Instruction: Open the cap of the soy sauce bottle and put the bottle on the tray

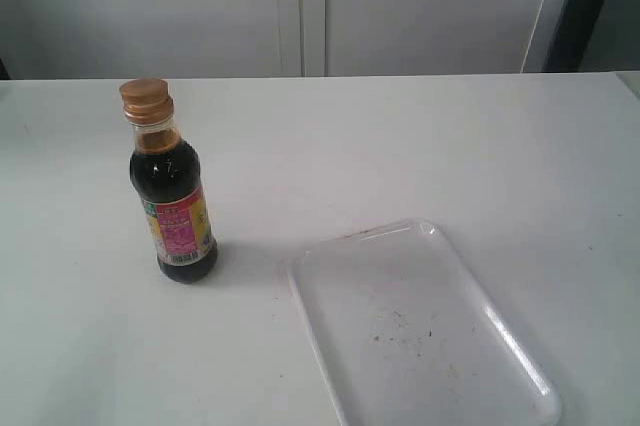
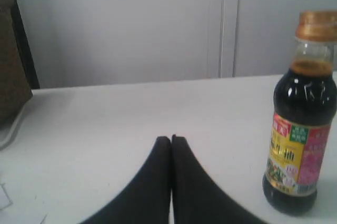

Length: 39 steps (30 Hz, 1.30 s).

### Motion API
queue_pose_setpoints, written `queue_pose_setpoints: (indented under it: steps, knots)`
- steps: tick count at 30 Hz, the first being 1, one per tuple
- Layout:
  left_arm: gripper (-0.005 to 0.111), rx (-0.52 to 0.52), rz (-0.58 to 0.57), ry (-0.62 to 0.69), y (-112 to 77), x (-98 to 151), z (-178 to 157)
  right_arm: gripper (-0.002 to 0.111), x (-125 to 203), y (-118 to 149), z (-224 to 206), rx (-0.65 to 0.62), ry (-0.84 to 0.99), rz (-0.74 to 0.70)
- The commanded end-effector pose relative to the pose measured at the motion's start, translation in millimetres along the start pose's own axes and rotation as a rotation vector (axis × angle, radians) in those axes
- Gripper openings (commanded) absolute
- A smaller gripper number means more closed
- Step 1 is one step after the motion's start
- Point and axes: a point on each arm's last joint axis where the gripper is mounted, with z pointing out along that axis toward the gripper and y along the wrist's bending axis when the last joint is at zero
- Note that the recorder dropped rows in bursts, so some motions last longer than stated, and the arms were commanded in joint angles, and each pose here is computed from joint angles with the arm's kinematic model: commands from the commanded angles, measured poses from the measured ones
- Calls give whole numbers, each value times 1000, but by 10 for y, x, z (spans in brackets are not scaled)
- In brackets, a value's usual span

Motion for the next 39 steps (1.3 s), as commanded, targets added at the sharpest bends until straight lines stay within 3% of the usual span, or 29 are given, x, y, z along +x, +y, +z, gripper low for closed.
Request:
queue_pose_setpoints:
  steps: [1, 6, 12, 21, 39]
  knots:
    - [0, -19, -51, -140, 20, -130, -13, 0, 4, -5, 0, 9, -9, 0]
    - [0, -20, -57, -236, 23, -235, -32, 0, 4, -5, 0, 9, -9, 0]
    - [0, -7, -29, -289, 11, -575, -6, 0, 4, -5, 0, 9, -9, 0]
    - [0, 129, 36, -264, -111, -1075, 544, 0, 4, -5, 0, 9, -9, 0]
    - [0, 397, 15, -238, -334, -1256, 1322, 0, 4, -5, 0, 9, -9, 0]
